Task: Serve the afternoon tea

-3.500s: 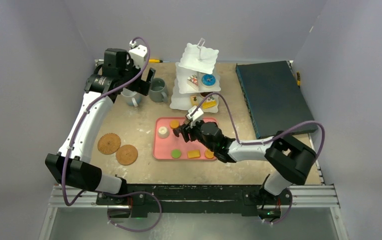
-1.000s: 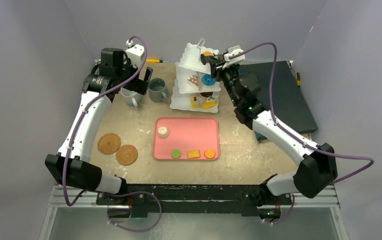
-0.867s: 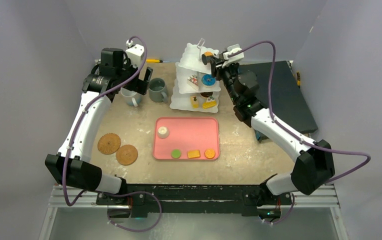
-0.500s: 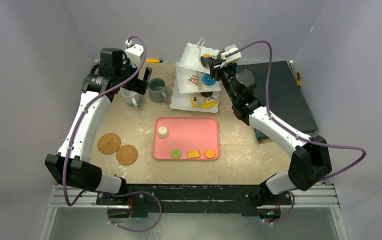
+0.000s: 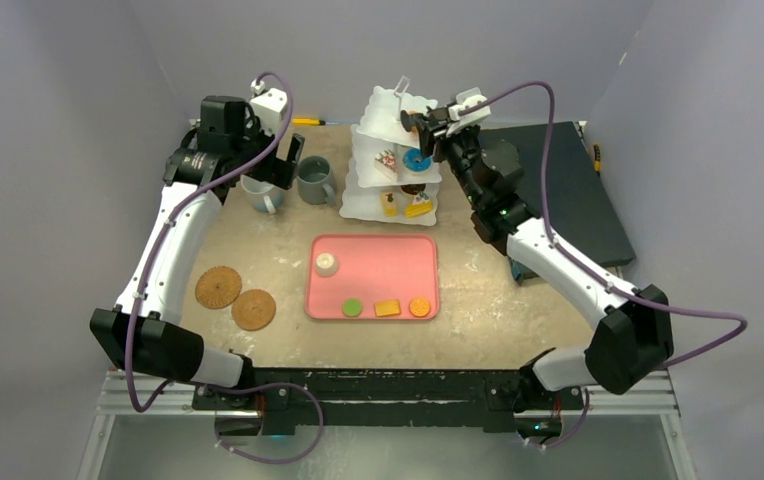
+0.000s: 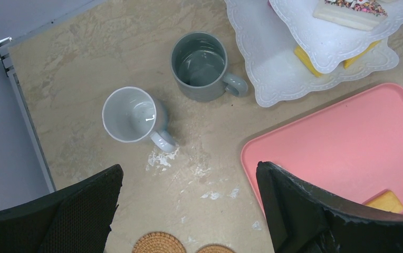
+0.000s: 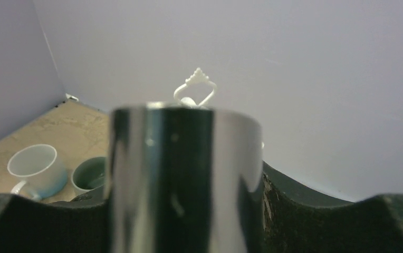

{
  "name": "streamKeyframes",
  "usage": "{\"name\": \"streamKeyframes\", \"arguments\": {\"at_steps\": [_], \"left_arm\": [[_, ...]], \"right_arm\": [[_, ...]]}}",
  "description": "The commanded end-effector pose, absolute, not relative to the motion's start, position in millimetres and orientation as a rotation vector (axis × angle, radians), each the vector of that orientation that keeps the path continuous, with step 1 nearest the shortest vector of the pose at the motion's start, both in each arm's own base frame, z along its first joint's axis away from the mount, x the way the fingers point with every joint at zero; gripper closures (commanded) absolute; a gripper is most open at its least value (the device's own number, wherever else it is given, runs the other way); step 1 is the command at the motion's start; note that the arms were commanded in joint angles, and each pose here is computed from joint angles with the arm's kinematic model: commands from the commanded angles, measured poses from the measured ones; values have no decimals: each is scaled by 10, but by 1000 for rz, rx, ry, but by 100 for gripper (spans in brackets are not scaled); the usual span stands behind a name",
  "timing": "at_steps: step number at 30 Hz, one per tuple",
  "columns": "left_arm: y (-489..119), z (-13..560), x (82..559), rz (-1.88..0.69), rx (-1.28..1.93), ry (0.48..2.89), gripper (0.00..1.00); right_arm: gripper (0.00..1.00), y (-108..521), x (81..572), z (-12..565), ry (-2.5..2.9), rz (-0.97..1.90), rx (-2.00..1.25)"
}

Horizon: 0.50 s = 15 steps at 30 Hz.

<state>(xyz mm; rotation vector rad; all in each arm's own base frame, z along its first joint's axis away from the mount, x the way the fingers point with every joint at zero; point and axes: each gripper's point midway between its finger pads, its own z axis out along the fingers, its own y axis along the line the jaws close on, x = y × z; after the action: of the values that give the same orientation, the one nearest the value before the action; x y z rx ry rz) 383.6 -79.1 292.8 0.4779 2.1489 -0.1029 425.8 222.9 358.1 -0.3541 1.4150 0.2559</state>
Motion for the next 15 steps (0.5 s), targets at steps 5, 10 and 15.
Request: {"name": "streamKeyframes", "arguments": {"at_steps": [5, 10, 15], "left_arm": [[-786, 3193, 3814, -112, 475, 2069, 3], [-775, 3214, 3799, -108, 474, 2067, 3], [-769, 3219, 3795, -103, 476, 2067, 3]], "right_arm": [[43, 2104, 4087, 3934, 1325, 268, -321], [44, 2090, 4048, 4010, 1310, 273, -320], [44, 2178, 3817, 3973, 1324, 343, -385]]}}
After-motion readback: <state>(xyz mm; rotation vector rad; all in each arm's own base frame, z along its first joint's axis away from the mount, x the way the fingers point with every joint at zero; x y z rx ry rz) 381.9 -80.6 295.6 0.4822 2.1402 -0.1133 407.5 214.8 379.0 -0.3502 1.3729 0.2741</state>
